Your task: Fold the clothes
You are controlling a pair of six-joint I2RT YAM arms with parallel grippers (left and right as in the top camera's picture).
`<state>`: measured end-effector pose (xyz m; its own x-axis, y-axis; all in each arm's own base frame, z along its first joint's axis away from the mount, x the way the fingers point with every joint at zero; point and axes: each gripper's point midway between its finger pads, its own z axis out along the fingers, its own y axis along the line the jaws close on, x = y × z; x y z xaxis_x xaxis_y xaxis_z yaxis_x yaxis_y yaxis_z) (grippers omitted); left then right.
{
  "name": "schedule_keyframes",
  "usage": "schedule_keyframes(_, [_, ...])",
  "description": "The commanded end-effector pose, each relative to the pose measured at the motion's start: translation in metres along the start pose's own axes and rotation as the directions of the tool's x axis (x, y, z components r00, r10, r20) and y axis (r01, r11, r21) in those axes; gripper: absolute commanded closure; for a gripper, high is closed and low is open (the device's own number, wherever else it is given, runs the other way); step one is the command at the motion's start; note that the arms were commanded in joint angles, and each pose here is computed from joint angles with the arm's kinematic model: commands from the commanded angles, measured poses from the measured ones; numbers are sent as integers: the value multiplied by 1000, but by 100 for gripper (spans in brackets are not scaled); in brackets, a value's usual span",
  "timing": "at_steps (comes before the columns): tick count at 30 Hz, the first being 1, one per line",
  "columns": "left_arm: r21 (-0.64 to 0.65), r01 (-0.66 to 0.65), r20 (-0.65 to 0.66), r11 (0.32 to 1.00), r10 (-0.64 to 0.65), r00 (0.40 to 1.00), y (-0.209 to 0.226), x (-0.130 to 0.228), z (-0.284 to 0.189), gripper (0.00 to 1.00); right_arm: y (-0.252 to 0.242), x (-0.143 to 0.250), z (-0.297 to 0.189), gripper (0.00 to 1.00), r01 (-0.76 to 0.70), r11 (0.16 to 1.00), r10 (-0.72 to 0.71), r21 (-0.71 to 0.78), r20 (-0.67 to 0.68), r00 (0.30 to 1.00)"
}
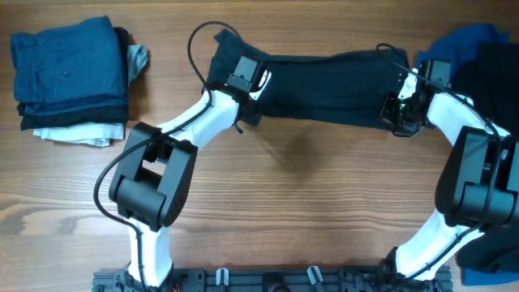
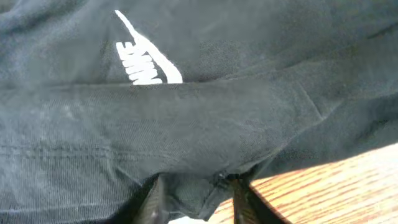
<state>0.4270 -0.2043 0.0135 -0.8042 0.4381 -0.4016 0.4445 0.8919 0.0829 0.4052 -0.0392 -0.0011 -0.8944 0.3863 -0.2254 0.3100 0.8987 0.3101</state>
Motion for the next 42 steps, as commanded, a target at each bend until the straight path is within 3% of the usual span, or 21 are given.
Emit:
schedule_keyframes(1, [-2,-91,-37,996,90,995,1,10,3,59,0,5,6,94,11,1000,-11,-9,-19,1000])
schedule_keyframes(3, [1,-173,-45,985,173,984,1,13,4,59,0,5,6,94,10,1000,-10,-9,-19,1000])
schedule_keyframes(8, [-3,-191,-25,982,191,981,2,8,4,61,0,5,6,94,10,1000,-10,-9,-19,1000])
schedule_keyframes(13, [-7,-216,-2,976,216,976,2,2,6,76,0,6,6,95,10,1000,-10,-8,-20,1000])
schedule_keyframes(20, [6,-324,-61,946,324,944,2,17,11,62,-1,5,6,94,10,1000,-10,-1,-19,1000])
schedule_keyframes(26, [5,-338,-68,941,338,939,4,19,11,62,-4,5,6,94,10,1000,-10,14,-16,1000])
schedule_keyframes(31, [-1,-342,-68,940,341,937,7,19,11,81,-4,5,6,94,10,1000,-10,14,-16,1000])
schedule_keyframes(35, [-12,-338,-39,941,338,940,8,10,7,85,-4,5,6,94,10,1000,-10,14,-16,1000])
schedule_keyframes(42, [-79,-319,68,944,324,943,16,-23,-20,83,-4,5,6,94,10,1000,-10,14,-15,1000])
